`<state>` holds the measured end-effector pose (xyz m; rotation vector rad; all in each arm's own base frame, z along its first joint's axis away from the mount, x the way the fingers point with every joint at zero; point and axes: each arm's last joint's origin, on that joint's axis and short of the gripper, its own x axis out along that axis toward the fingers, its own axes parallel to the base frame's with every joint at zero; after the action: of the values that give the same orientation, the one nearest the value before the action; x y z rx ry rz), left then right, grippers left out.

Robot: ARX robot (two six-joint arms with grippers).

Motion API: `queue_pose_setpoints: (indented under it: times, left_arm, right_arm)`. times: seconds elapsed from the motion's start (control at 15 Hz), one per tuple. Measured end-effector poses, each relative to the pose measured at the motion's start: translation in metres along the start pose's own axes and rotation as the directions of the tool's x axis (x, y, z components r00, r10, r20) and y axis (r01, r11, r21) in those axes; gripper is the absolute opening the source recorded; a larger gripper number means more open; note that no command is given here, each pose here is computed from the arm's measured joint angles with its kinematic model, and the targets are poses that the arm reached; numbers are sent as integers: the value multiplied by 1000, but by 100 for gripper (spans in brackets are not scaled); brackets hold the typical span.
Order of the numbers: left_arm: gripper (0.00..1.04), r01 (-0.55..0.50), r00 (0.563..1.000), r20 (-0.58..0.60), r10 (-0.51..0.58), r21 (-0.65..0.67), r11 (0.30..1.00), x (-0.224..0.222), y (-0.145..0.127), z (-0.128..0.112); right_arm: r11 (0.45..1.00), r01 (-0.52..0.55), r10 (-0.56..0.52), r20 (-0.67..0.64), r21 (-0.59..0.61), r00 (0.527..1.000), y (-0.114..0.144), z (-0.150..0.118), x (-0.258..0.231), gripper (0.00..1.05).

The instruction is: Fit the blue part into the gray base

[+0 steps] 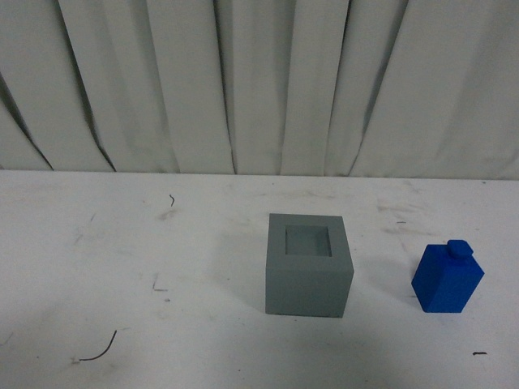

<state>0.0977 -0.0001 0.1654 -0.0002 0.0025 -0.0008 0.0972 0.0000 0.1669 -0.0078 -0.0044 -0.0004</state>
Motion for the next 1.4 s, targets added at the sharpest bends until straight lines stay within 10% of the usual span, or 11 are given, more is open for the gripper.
queue_pose_setpoints:
  times: [1.4]
  left_arm:
    - [98, 0, 1000, 0, 0, 0, 1000, 0, 0, 0]
  right_arm:
    - [1000, 14, -14, 65, -1, 998, -7, 11, 12, 98]
